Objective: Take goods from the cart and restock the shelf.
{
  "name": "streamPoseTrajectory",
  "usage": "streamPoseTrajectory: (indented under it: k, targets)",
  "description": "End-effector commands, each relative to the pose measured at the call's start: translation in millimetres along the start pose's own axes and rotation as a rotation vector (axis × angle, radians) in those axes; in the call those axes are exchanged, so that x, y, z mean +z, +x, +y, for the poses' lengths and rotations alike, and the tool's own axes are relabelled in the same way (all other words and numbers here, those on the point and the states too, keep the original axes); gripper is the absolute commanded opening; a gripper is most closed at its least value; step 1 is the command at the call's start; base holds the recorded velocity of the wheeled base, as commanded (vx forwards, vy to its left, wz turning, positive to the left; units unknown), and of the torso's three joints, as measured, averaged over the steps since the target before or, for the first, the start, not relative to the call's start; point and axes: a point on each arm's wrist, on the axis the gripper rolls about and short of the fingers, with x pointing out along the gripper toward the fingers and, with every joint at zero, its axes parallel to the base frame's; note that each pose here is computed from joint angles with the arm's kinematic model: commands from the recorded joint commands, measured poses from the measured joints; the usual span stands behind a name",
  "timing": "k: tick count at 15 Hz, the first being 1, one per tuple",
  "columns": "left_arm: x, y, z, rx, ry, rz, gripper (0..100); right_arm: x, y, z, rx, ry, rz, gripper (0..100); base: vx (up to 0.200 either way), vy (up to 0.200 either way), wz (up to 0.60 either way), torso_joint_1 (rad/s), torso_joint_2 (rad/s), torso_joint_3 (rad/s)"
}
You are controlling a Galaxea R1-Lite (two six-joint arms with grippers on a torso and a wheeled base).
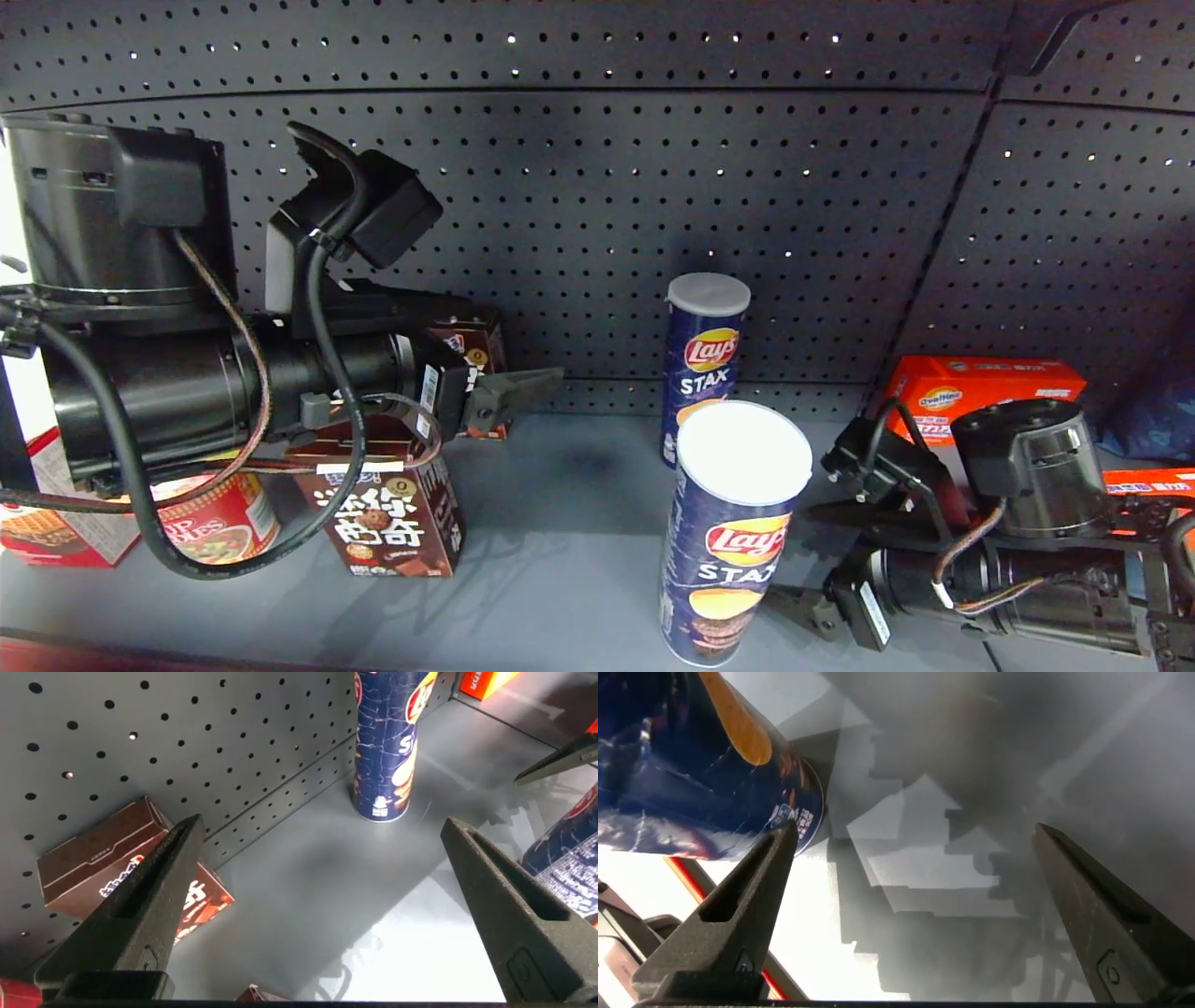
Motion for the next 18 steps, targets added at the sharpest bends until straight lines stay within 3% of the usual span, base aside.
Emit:
streamPoseTrajectory:
  k: [1,18]
  targets:
    - [-0.1,0.2,0.1,0.0,0.0,0.001,100,1.0,5.7,2.4,0.01,-0.006,0.008,100,0.0,0.0,0.0,0.0,0.0,0.0]
    - [-2.6,0.8,3.9,0.012,-0.003,0.009,100,5.9,19.1,5.9,0.025,-0.017,0.007,100,0.0,0.0,0.0,0.0,0.0,0.0]
